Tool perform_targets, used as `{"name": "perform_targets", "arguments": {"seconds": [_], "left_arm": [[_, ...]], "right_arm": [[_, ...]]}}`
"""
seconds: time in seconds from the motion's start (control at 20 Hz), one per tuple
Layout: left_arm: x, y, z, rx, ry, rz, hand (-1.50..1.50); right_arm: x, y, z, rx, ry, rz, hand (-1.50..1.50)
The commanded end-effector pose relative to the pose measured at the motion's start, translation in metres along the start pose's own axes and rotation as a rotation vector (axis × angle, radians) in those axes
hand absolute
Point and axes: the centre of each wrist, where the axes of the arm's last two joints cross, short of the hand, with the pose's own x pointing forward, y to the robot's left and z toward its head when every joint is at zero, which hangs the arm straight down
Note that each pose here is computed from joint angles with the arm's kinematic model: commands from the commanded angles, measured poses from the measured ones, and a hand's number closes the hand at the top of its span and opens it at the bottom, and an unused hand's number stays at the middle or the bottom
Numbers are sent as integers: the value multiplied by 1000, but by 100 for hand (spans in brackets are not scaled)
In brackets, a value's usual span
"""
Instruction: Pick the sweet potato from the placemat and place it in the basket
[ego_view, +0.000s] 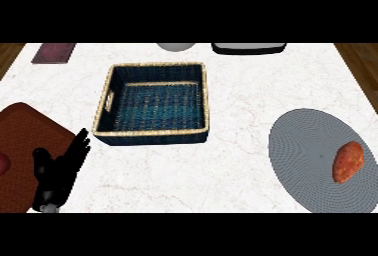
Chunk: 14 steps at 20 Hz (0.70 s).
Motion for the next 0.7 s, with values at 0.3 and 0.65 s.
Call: {"name": "perform_targets", "arguments": {"seconds": [0.3, 0.65], "left_arm": [[-40, 12, 19, 9, 178, 1, 0], [-42, -6, 18, -4, 177, 0, 0]], "right_arm": [[44, -98, 15, 369, 158, 234, -150], [61, -127, 21, 481, 219, 315, -150]]}}
